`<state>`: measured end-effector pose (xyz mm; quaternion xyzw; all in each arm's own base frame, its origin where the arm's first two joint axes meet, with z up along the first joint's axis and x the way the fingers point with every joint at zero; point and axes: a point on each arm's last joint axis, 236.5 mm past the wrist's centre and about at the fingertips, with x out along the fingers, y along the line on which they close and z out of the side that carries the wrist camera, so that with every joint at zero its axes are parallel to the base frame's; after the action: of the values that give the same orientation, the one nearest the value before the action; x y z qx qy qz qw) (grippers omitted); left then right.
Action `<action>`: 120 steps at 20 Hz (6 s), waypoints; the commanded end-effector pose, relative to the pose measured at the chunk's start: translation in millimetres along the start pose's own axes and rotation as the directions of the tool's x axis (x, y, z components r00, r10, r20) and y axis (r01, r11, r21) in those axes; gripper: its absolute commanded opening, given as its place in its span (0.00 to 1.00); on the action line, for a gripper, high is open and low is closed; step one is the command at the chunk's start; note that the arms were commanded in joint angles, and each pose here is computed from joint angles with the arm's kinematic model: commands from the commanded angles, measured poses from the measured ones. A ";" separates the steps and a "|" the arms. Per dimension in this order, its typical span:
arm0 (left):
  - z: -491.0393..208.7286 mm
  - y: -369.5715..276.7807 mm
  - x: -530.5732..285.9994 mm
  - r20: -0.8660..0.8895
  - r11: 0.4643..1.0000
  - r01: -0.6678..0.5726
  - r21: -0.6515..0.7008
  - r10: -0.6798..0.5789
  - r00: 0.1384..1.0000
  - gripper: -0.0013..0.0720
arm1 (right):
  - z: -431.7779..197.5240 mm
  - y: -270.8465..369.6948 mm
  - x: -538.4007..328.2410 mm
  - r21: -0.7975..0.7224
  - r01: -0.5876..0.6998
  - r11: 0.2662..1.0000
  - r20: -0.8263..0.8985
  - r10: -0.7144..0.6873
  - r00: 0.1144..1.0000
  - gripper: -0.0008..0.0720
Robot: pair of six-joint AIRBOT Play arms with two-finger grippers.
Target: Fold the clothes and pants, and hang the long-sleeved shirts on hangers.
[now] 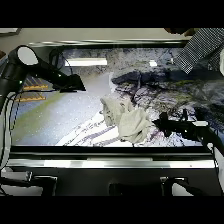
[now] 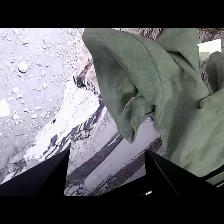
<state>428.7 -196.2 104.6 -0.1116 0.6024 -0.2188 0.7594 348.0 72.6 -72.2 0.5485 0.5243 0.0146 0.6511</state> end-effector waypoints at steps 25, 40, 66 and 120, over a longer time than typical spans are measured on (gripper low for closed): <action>-114.0 -48.2 216.9 -0.153 0.929 0.323 -0.181 -0.351 0.924 0.76 | -28.8 17.3 -2.0 -0.030 -0.050 0.998 -0.102 0.047 0.994 0.05; 42.6 -22.6 -114.1 0.464 0.977 0.204 0.064 -0.211 0.861 0.04 | -5.0 238.7 -222.8 -0.748 0.110 0.655 0.396 0.306 0.866 0.05; -50.2 60.4 -151.1 0.541 0.961 0.026 -0.274 0.132 0.831 0.04 | 36.2 255.4 -174.6 -0.605 0.175 0.777 0.278 0.000 0.961 0.05; -142.0 242.2 -53.1 0.242 0.782 0.072 -0.620 0.103 0.965 0.74 | -27.9 -84.6 -41.6 -0.285 0.138 0.949 -0.241 -0.210 0.947 0.11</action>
<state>330.7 54.8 16.8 -0.3813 0.5288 0.0193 0.7581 257.1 23.6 -108.1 0.3824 0.6627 0.0805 0.6389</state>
